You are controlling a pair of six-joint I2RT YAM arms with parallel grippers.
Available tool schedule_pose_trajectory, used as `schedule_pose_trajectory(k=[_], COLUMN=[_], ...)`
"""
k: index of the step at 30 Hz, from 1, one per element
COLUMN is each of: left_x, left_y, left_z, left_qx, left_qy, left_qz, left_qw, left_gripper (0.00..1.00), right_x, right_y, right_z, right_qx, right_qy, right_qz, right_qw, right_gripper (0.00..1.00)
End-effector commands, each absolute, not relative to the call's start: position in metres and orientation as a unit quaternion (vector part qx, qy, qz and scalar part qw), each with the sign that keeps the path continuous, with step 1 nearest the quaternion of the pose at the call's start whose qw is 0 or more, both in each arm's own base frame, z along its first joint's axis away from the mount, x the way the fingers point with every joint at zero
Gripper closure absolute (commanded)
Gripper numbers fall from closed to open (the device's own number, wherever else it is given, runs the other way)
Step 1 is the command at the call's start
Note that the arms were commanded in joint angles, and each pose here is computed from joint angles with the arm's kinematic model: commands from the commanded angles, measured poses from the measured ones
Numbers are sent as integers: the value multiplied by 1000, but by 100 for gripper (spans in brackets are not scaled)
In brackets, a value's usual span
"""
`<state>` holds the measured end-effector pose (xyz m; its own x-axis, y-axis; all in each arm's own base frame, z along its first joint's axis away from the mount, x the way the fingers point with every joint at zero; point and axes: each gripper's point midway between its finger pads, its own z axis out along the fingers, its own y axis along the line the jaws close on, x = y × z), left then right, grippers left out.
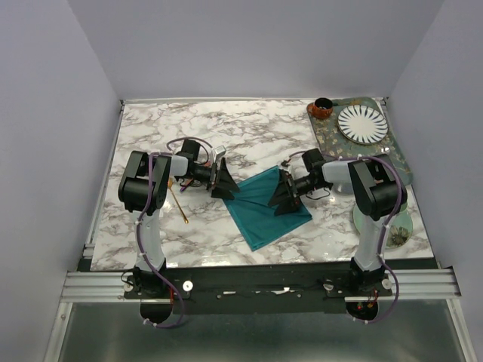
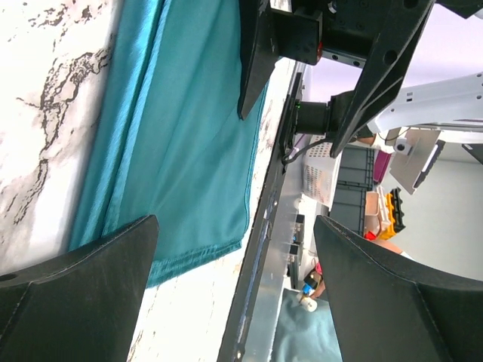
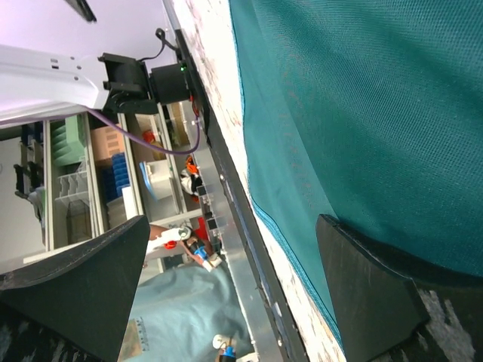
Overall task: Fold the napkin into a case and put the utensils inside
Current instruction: Smooth out the upper triangle-folded napkin at the center of the board.
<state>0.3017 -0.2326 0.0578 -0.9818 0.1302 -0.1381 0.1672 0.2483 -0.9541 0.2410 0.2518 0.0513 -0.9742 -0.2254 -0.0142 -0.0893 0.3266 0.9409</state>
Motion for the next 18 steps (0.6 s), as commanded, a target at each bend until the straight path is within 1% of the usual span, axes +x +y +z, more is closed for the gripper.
schedule_pose_trajectory(k=[1,10,12,15,18], left_x=[296,297,300,307,314], left_y=[-212,-212,-213,-219,-224], left_z=[-11,-11,-1,32,71], left_qx=[72,72,94,114,145], left_qy=[849,848,843,826,815], left_qz=[-523,-525,-529,-550,-552], left_qw=[10,9,30,59,102], left_gripper=[1,1,1,1,1], right_x=[219,217,223,230,238], right_y=[225,211,213,216,219], right_z=[37,46,49,55,76], right_qx=[64,76,78,77,93], right_qy=[-833,-827,-824,-820,-815], right_qz=[-541,-550,-554,-561,-568], right_qw=[96,90,85,84,60], right_gripper=[0,0,0,0,0])
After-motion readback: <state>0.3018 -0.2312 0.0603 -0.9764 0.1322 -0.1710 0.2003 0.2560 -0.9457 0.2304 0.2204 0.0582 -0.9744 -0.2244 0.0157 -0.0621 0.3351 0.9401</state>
